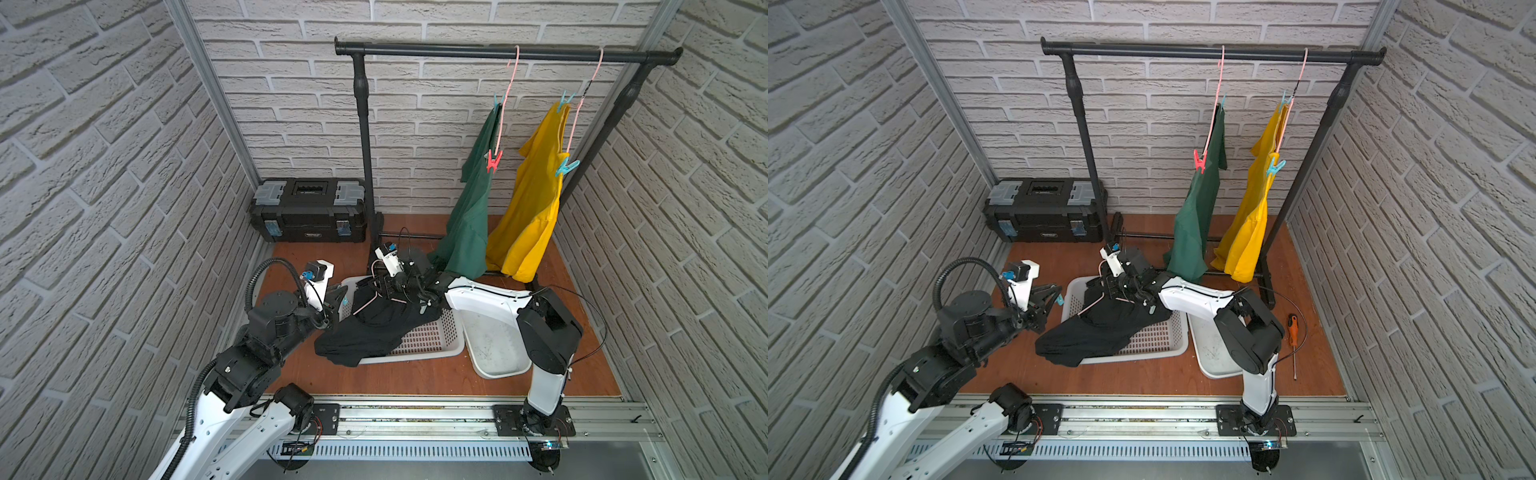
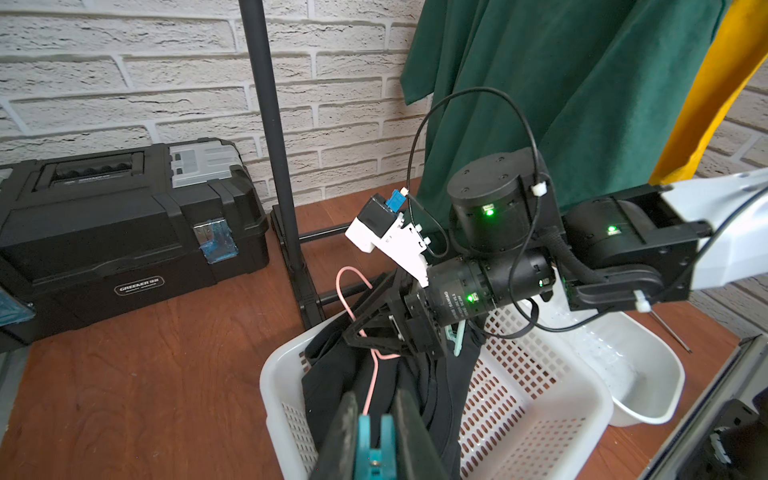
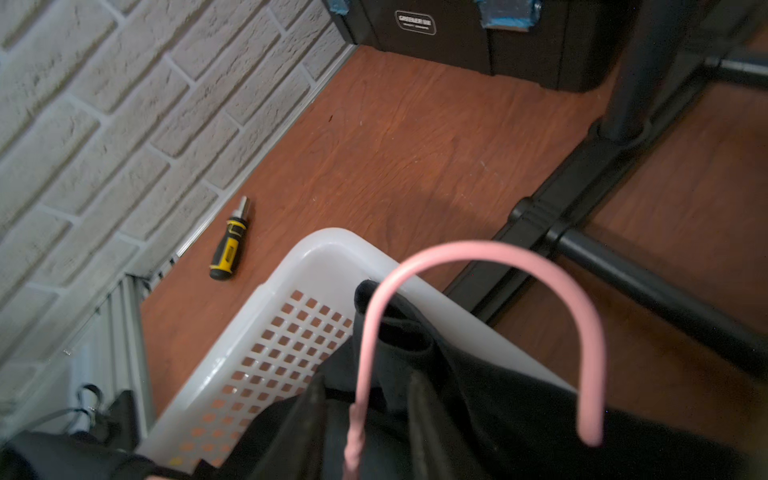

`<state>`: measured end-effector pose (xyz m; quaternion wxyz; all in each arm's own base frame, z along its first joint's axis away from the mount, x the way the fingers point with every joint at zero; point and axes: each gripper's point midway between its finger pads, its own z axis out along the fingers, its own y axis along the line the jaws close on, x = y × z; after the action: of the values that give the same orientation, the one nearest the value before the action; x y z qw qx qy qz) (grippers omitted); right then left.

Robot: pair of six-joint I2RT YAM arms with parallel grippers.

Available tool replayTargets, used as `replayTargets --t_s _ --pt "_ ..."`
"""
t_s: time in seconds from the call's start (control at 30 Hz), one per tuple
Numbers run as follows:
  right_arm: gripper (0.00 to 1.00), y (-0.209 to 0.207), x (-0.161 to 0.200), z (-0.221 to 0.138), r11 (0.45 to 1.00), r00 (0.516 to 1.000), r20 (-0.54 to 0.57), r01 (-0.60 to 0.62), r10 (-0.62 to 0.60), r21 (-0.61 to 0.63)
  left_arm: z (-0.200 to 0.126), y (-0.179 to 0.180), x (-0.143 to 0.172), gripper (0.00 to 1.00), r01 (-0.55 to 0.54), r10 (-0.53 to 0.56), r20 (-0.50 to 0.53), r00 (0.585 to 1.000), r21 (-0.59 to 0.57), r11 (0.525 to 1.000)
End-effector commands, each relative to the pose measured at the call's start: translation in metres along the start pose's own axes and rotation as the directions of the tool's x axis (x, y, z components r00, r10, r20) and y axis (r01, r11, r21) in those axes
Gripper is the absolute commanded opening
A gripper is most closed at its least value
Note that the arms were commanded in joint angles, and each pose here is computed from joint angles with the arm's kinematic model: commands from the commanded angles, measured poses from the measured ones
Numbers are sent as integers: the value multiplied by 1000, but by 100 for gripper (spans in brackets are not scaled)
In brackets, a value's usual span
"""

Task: Remove the clothespins securing t-shirts to the hanger
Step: Place the hanger in the basket, then place the clothespin in the storage box.

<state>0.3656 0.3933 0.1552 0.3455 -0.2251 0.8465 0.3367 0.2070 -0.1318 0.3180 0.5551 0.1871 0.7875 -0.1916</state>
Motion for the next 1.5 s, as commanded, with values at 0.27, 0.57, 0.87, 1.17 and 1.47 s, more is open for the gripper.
replayTargets --t_s 0.27,0.57,0.87,1.17,1.47 --pt "67 21 -39 -89 1000 985 175 8 -11 14 14 -14 0 24 20 -27 71 997 92 996" --pt "79 4 -28 -163 996 952 301 23 -49 90 39 -32 4 27 53 -66 66 996 182 982" --pt "91 -12 -12 -233 972 929 350 40 -123 233 76 -81 2 29 -31 21 39 999 276 961" --pt "100 -35 8 -301 926 854 488 -20 -180 378 114 -138 1 32 -67 55 43 998 381 922" --pt "100 -55 14 -350 838 815 510 -58 -275 543 156 -186 -3 35 -50 48 15 999 483 874"
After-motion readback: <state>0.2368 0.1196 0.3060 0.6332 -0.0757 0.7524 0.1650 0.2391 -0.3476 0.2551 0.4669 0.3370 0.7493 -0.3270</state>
